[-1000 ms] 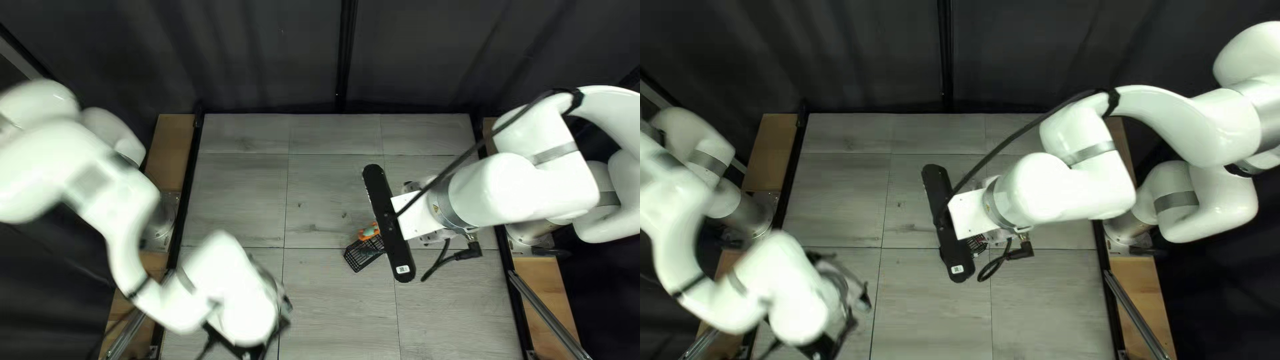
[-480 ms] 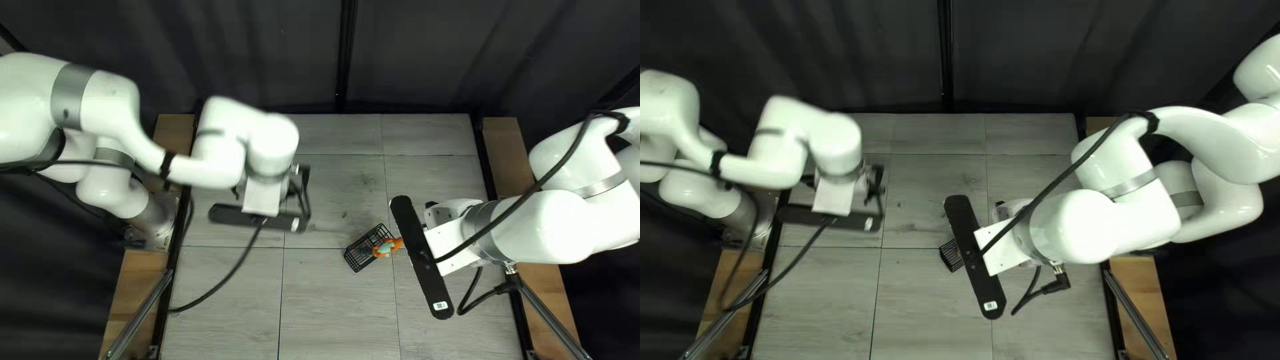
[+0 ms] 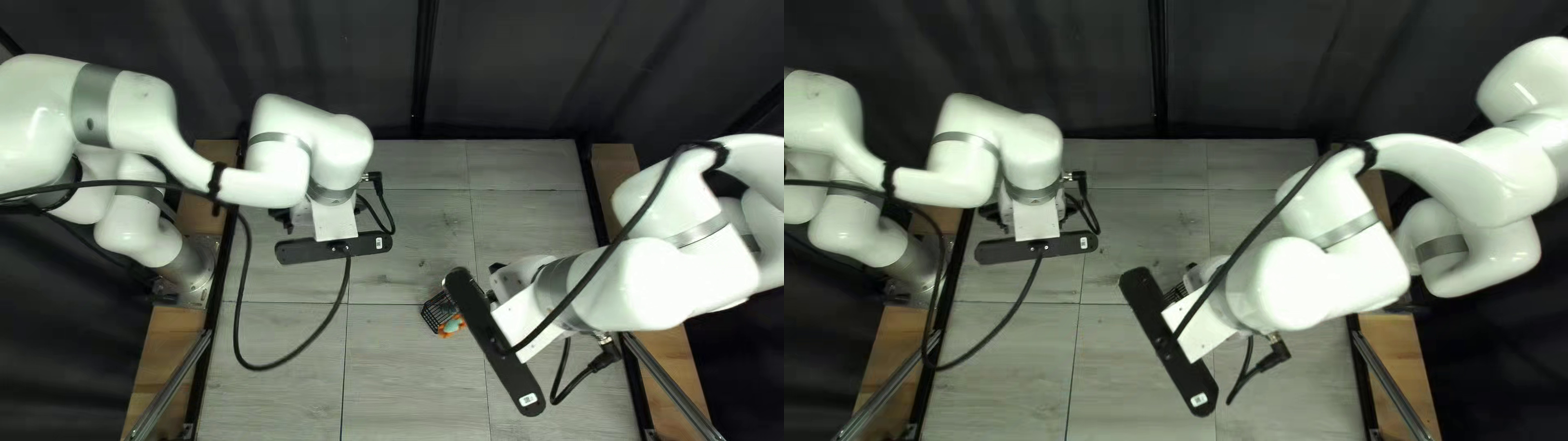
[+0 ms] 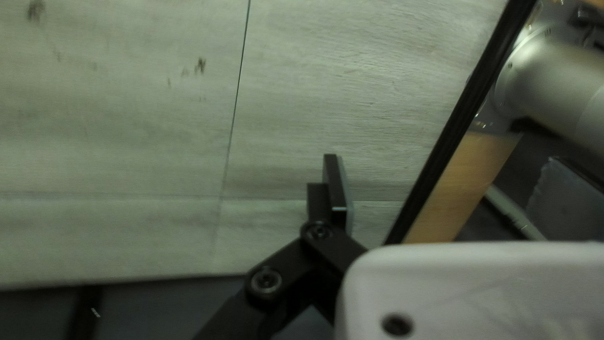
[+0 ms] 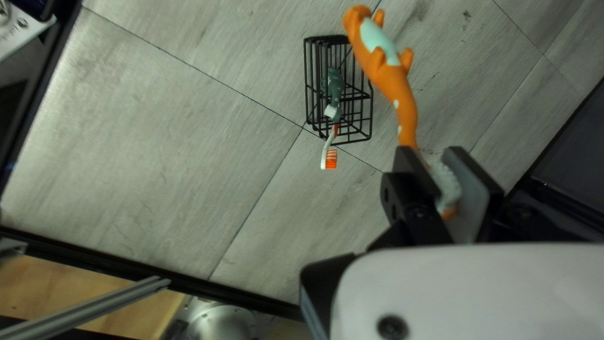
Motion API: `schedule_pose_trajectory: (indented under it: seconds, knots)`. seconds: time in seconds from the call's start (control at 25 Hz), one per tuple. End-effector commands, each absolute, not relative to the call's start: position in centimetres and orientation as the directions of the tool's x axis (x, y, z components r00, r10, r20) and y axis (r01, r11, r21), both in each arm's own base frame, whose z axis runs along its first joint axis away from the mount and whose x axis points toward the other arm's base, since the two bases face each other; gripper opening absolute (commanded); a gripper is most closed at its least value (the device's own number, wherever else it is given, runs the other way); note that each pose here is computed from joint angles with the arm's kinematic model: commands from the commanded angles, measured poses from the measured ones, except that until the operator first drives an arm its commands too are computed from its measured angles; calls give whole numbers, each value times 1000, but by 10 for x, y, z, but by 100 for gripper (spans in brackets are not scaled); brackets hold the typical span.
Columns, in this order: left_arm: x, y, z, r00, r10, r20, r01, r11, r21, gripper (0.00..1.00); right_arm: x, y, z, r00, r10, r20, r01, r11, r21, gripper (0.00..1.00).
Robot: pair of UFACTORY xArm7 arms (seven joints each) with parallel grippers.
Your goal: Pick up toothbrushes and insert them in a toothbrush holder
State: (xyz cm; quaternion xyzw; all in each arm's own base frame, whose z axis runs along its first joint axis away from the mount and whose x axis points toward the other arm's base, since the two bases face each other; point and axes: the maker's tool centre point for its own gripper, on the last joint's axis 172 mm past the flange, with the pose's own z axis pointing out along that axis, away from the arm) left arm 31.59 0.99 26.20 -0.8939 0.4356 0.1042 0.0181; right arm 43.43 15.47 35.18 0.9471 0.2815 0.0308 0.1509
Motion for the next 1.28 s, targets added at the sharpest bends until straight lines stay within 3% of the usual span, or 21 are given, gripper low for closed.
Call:
schedule_pose_trajectory:
  seconds: [0.04, 0.8, 1.04, 1.28]
  knots:
    - [323, 5, 272, 787, -576, -220, -601, -797, -63, 100, 434, 148, 348, 860, 502, -93, 501, -793, 346, 2]
    - [328, 3, 270, 826, -519, -220, -542, -838, -56, 100, 470, 155, 294, 818, 509, -268, 570, -782, 254, 2]
    - [286, 49, 313, 894, -418, -159, -432, -900, -62, 100, 468, 161, 299, 816, 516, -261, 576, -771, 273, 1]
    - [291, 82, 345, 968, -237, -84, -242, -968, -63, 100, 469, 157, 298, 813, 518, -266, 580, -763, 286, 1]
